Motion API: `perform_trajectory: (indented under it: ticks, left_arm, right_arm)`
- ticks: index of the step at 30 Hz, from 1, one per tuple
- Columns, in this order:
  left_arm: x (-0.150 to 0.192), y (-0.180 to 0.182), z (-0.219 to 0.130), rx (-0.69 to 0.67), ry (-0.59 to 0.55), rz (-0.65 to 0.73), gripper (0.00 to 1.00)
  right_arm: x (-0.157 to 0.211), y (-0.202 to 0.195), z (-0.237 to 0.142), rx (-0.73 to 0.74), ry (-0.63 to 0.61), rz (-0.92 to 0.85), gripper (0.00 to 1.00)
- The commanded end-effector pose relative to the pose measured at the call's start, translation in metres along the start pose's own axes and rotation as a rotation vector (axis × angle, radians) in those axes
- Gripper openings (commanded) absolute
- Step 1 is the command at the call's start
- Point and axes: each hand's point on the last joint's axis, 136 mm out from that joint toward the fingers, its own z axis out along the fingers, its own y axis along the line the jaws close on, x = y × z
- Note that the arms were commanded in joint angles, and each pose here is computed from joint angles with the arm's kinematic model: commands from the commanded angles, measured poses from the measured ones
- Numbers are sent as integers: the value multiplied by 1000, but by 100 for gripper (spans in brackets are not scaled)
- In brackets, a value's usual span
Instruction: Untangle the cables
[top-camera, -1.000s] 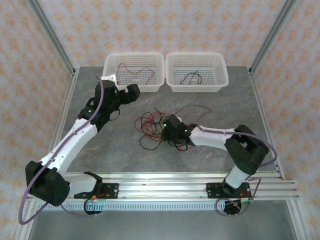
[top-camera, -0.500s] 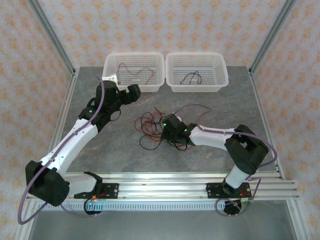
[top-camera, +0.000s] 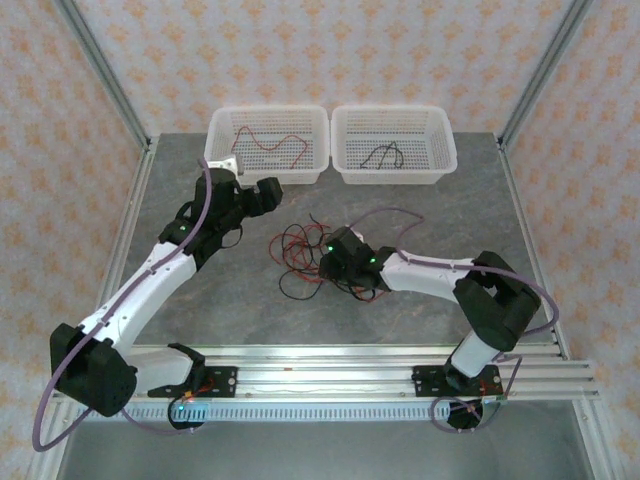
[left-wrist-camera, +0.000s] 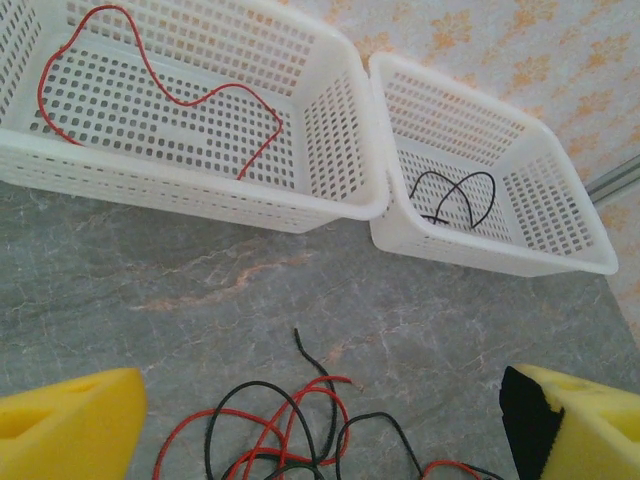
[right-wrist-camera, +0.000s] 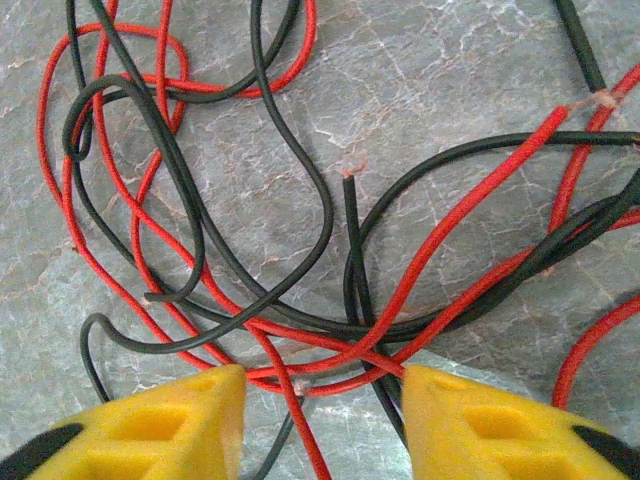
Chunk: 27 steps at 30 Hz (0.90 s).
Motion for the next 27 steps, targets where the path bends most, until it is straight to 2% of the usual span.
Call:
perform_trajectory:
  ticks: [1,14,27]
  left_arm:
    - [-1,-2,-8,0,-15,-10,92]
    - [2,-2,-8,1,-9,-15,92]
    - [5,1,-7,-8,-5,-14,92]
  right_arm:
    - [1,-3,-8,7,-15,1,47]
    - [20,-2,1,11,34,-17,38]
    - [18,1,3,12,27,-20,22]
